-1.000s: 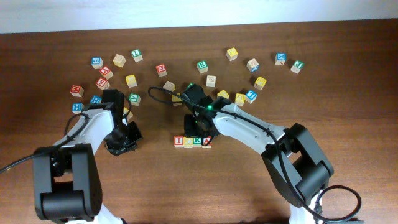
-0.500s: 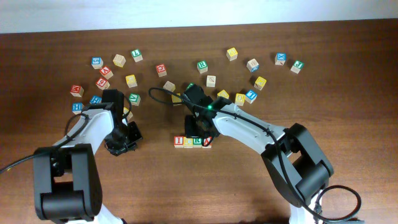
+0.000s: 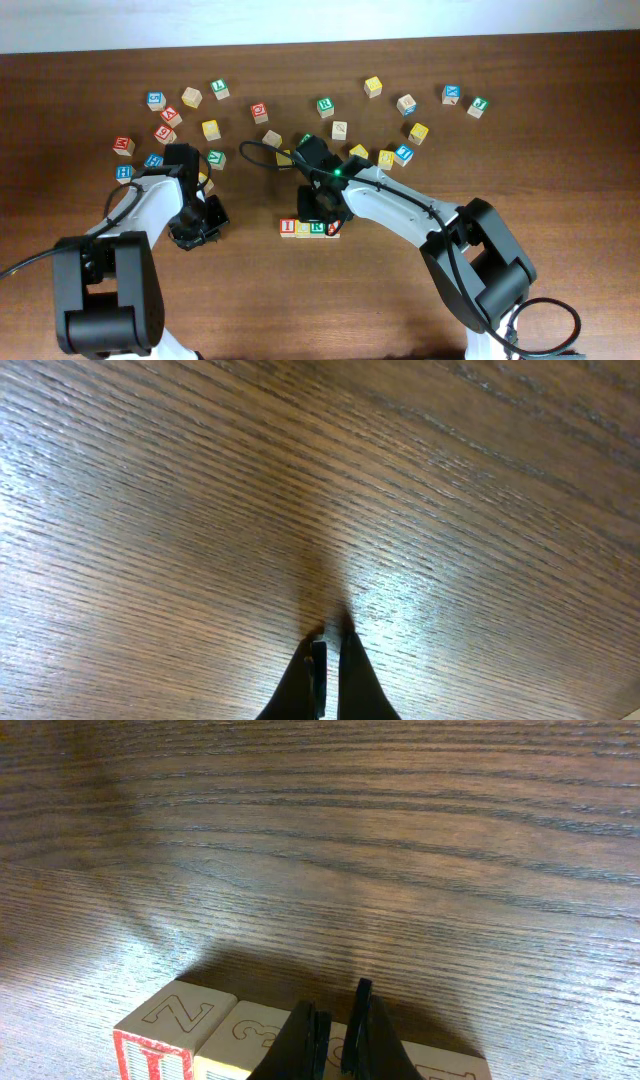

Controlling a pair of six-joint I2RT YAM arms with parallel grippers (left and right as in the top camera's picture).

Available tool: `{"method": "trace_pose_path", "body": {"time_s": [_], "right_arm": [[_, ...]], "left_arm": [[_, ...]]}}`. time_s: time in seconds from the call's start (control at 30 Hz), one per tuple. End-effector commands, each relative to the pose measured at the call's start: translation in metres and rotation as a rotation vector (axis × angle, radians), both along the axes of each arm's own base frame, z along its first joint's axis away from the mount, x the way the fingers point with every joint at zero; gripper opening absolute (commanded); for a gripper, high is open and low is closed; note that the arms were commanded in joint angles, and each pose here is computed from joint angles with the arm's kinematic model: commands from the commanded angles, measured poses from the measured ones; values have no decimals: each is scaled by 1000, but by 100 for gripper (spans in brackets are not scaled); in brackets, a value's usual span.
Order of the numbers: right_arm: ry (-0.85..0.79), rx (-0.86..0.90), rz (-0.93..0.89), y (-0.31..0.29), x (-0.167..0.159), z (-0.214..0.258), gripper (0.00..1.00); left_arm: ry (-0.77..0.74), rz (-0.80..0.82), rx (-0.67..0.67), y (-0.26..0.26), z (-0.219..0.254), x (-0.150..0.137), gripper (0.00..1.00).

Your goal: Spell out ICRA

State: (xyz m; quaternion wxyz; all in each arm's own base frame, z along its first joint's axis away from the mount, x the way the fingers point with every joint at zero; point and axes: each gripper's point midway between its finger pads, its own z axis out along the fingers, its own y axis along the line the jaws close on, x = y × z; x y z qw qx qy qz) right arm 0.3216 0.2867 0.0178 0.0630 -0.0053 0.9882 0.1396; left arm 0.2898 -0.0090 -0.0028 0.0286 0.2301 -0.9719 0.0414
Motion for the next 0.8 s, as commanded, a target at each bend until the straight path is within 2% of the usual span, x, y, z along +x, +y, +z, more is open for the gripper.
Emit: {"method": "trace_pose_path", "body": {"time_s": [0.0, 0.37, 0.53, 0.6, 0.67, 0.77], "right_arm": [[8, 4, 6, 5, -2, -2, 4], [1, 7, 4, 5, 1, -1, 4], [-22, 24, -16, -22, 39, 25, 4], [-7, 5, -16, -38, 45, 33, 4], [67, -41, -70, -70, 42, 31, 4], [200, -112, -91, -102, 15, 22, 4]], "left_arm": [[-4, 15, 12, 3, 0, -2, 0], [-5, 15, 12, 3, -1, -3, 0], [-28, -51, 11, -10, -1, 2, 0], [-41, -73, 11, -17, -1, 5, 0], [-63, -115, 8, -30, -2, 9, 0], [-94, -197, 1, -57, -8, 15, 0]]}}
